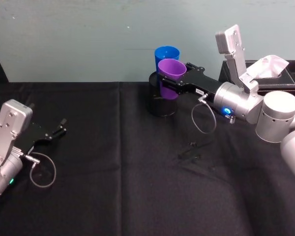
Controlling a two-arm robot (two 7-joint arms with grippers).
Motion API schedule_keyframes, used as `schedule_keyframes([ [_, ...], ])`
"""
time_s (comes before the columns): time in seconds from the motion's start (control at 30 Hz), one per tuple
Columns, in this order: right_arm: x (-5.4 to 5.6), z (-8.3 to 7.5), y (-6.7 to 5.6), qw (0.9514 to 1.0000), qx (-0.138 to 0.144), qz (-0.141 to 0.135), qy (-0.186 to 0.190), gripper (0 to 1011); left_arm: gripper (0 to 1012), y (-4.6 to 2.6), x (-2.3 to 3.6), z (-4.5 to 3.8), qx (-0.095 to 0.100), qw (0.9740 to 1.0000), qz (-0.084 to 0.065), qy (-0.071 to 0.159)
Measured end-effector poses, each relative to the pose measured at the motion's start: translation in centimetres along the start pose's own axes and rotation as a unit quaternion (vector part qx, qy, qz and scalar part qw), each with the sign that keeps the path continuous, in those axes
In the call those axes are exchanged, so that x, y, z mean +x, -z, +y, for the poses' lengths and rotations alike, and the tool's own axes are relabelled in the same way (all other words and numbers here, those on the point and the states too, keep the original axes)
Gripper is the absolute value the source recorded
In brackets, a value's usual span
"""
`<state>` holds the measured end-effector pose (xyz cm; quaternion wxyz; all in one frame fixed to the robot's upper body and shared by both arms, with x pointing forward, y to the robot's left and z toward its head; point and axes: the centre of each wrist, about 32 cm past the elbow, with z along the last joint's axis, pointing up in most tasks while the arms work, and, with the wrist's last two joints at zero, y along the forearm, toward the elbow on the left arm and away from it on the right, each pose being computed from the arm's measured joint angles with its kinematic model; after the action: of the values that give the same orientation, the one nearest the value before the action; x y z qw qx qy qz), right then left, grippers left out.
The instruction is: Pick up one cup with a gripper and tap it against the other cup.
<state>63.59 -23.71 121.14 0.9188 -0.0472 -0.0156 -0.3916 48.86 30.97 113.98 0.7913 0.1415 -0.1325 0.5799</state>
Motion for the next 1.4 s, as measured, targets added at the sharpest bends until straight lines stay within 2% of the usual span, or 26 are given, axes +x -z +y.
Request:
schedule_keyframes([
  [0.9, 1.4, 1.3, -0.6, 1.0, 0.005, -0.001, 0.001, 723, 1000, 0.0, 0.0, 0.0, 0.0, 1.0, 0.0, 0.0],
  [1.4, 1.4, 1.3, -0.6, 1.0, 0.006, 0.0, 0.0, 723, 1000, 0.0, 0.0, 0.0, 0.0, 1.0, 0.0, 0.0],
])
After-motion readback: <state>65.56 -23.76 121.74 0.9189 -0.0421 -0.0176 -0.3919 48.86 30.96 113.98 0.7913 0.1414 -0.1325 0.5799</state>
